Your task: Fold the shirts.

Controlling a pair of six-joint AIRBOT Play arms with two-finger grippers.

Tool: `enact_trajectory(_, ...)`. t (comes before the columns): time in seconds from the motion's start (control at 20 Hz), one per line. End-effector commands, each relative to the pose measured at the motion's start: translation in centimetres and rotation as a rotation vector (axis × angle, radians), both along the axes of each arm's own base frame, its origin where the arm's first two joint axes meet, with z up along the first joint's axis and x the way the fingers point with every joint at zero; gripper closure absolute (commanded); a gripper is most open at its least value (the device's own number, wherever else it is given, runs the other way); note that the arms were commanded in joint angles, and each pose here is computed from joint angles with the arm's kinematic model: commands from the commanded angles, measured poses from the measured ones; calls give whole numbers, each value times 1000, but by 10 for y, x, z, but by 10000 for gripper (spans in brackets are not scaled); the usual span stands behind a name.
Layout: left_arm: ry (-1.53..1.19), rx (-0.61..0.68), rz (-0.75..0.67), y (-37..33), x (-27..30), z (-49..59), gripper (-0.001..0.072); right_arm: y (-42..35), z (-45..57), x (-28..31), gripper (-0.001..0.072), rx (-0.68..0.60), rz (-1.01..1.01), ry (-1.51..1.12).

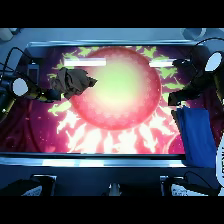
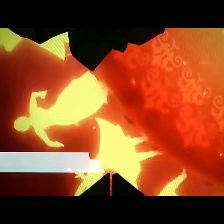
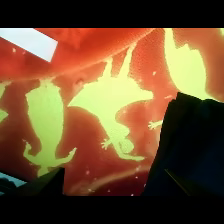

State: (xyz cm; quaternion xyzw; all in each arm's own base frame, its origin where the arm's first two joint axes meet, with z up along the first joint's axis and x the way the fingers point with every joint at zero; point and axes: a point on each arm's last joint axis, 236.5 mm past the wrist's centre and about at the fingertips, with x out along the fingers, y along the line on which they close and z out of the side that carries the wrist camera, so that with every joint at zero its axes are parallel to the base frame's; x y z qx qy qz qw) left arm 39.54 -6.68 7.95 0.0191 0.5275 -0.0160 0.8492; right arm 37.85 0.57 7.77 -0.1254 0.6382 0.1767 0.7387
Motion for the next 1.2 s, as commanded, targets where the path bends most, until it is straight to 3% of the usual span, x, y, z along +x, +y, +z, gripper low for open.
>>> enact_trajectory(0.0, -2, 0, 1, 0, 0, 1, 642, 0, 0, 0, 38, 0, -1, -1)
enact_trajectory(0.7, -8, -3, 0, 0, 1, 1, 642, 0, 0, 0, 38, 1, -1, -1)
enact_trajectory(0.9, -195, -45, -18, -12, 42, 21, 642, -3, 4, 21, 37, -11, -11, -90)
enact_trajectory(1.05, -358, -187, 99, -25, 85, 35, 639, -9, 10, 47, 38, -34, -25, -202)
enact_trajectory(1.15, -436, -217, 85, -34, 107, 37, 638, -10, 16, 61, 37, -36, -30, -268)
